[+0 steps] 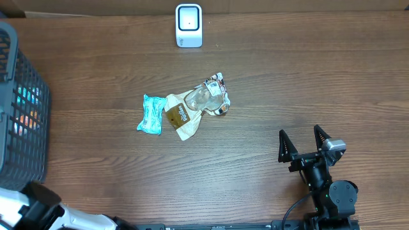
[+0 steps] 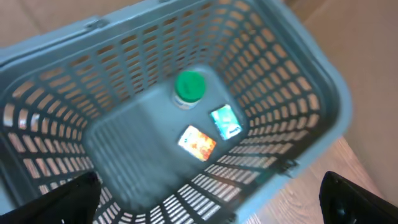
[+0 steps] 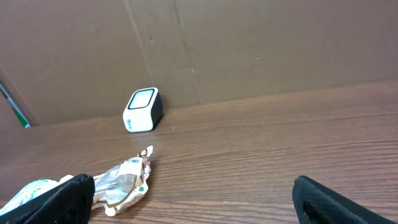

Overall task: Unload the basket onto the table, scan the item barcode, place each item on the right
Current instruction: 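Reach into the basket and grasp the orange packet with the left gripper, then carry the orange packet to the scanner and release it on the table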

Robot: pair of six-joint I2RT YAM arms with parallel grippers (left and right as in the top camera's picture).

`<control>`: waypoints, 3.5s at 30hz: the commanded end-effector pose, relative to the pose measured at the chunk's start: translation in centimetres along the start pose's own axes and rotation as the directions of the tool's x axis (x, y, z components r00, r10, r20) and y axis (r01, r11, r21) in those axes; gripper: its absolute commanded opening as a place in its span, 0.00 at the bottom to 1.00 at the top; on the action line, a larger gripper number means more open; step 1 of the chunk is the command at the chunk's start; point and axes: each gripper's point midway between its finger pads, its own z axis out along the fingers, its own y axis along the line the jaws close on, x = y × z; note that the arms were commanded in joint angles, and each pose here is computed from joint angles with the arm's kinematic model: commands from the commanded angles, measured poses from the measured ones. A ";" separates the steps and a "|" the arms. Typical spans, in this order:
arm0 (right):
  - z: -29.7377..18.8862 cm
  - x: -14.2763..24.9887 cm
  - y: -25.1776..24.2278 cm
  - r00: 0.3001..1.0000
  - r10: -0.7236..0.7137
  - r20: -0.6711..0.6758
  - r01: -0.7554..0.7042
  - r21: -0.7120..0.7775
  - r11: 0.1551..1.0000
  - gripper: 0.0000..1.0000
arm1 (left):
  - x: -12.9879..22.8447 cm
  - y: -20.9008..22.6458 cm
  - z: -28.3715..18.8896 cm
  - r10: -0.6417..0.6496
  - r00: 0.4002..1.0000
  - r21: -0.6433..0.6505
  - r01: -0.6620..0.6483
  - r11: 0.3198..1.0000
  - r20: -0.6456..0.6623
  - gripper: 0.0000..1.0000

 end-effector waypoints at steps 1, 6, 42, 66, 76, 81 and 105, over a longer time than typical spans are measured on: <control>0.0 0.2 -0.1 1.000 -0.001 0.002 0.001 0.004 1.000 1.00 | 0.8 2.6 4.8 -0.096 0.987 -0.022 0.094 0.995 -0.131 1.00; 0.0 0.2 -0.1 1.000 -0.001 0.002 0.001 0.004 1.000 1.00 | 2.4 3.5 11.7 -0.012 0.957 0.036 0.023 0.999 -0.291 1.00; 0.0 0.2 -0.1 1.000 -0.001 0.002 0.001 0.004 1.000 1.00 | 13.7 1.5 27.3 0.192 0.766 0.067 -0.192 0.979 -0.614 0.93; 0.0 0.2 -0.1 1.000 -0.001 0.002 0.001 0.004 1.000 1.00 | 20.6 1.1 32.2 0.253 0.697 0.040 -0.306 0.951 -0.671 0.04; 0.0 0.2 -0.1 1.000 -0.001 0.002 0.001 0.004 1.000 1.00 | 9.8 -4.5 24.4 0.268 0.868 0.109 -0.245 0.963 -0.418 0.04; 0.0 0.2 -0.1 1.000 -0.001 0.002 0.001 0.004 1.000 1.00 | 3.7 -8.2 15.4 0.282 0.940 0.199 -0.244 0.949 -0.194 0.04; 0.0 0.2 -0.1 1.000 -0.001 0.002 0.001 0.004 1.000 1.00 | 27.4 -26.3 -3.4 0.841 0.521 0.695 -0.551 0.462 -0.147 0.04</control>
